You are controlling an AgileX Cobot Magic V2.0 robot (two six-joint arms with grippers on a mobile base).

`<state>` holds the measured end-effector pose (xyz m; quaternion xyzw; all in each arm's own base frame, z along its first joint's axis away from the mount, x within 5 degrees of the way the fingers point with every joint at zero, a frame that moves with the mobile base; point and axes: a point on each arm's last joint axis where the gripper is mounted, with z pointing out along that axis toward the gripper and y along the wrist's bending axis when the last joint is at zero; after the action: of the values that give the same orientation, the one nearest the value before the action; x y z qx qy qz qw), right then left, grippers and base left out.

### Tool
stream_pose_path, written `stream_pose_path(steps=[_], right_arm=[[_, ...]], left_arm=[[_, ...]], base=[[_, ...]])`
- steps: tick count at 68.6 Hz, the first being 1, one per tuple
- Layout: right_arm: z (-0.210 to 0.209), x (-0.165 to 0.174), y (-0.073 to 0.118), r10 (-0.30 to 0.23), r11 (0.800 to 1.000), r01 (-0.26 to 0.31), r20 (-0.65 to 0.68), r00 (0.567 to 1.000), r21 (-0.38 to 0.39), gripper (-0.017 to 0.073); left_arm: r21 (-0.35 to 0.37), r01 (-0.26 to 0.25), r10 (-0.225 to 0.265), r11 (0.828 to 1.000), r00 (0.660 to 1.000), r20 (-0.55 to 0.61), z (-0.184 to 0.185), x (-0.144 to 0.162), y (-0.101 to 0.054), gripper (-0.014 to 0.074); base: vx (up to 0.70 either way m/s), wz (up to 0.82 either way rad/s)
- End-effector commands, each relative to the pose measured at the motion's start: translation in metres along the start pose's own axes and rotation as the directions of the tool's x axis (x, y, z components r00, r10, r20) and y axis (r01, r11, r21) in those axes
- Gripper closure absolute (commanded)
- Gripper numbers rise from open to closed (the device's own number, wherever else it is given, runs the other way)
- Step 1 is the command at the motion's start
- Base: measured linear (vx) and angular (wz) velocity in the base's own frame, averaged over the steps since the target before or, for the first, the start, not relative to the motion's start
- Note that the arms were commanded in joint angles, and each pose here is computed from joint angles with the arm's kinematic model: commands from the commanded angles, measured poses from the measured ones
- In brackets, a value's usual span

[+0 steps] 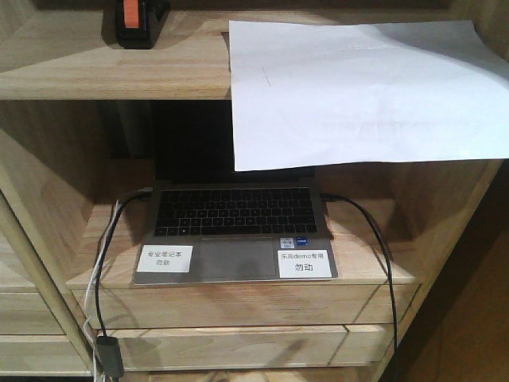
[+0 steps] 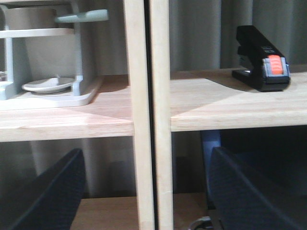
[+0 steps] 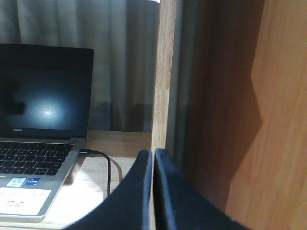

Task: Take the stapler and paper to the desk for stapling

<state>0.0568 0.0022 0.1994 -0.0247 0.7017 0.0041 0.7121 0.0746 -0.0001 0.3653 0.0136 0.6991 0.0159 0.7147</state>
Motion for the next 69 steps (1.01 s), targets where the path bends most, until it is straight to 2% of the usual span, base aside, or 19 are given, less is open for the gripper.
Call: stream_pose_path(steps=[1, 8, 15, 21, 31, 37, 45, 55, 64, 69], right_arm=[[0.000, 0.001, 0.000, -0.009, 1.000, 0.009, 0.056, 0.998, 0.003, 0.0568], [0.000, 0.001, 0.000, -0.009, 1.000, 0.009, 0.056, 0.998, 0.003, 0.0568], [0.000, 0.001, 0.000, -0.009, 1.000, 0.009, 0.056, 0.998, 0.003, 0.0568], [0.000, 0.001, 0.000, -0.009, 1.000, 0.009, 0.056, 0.998, 0.003, 0.0568], [0.000, 0.001, 0.000, -0.009, 1.000, 0.009, 0.056, 0.998, 0.003, 0.0568], [0.000, 0.001, 0.000, -0.009, 1.000, 0.009, 0.056, 0.998, 0.003, 0.0568], [0.000, 0.001, 0.000, -0.009, 1.000, 0.009, 0.056, 0.998, 0.003, 0.0568], [0.000, 0.001, 0.000, -0.009, 1.000, 0.009, 0.056, 0.998, 0.003, 0.0568], [0.000, 0.001, 0.000, -0.009, 1.000, 0.009, 0.056, 0.998, 0.003, 0.0568], [0.000, 0.001, 0.000, -0.009, 1.000, 0.009, 0.056, 0.998, 0.003, 0.0568]], left_arm=[[0.033, -0.005, 0.001, 0.999, 0.993, 0.115, -0.001, -0.018, -0.002, 0.0071], [0.105, -0.043, 0.028, 0.993, 0.990, 0.141, 0.000, -0.020, -0.008, 0.0071], [0.191, -0.087, 0.061, 0.978, 0.988, 0.139, 0.007, -0.020, -0.016, 0.0071], [0.255, -0.088, 0.057, 0.963, 0.991, 0.124, 0.016, -0.018, -0.024, 0.0071], [0.323, -0.073, 0.044, 0.944, 0.995, 0.094, 0.039, -0.022, -0.039, 0.0071], [0.353, -0.052, 0.026, 0.934, 0.997, 0.077, 0.055, -0.035, -0.048, 0.0071], [0.381, -0.053, 0.023, 0.923, 0.996, 0.081, 0.078, -0.058, -0.060, 0.0071], [0.412, -0.086, 0.059, 0.907, 0.995, 0.078, 0.113, -0.077, -0.081, 0.0069], [0.417, -0.083, 0.057, 0.905, 0.996, 0.074, 0.143, -0.094, -0.095, 0.0069], [0.421, -0.054, 0.035, 0.906, 0.998, 0.053, 0.160, -0.104, -0.102, 0.0069]], base=[[0.00, 0.00], [0.00, 0.00], [0.00, 0.00], [0.00, 0.00], [0.00, 0.00], [0.00, 0.00], [0.00, 0.00], [0.00, 0.00], [0.00, 0.00], [0.00, 0.00]])
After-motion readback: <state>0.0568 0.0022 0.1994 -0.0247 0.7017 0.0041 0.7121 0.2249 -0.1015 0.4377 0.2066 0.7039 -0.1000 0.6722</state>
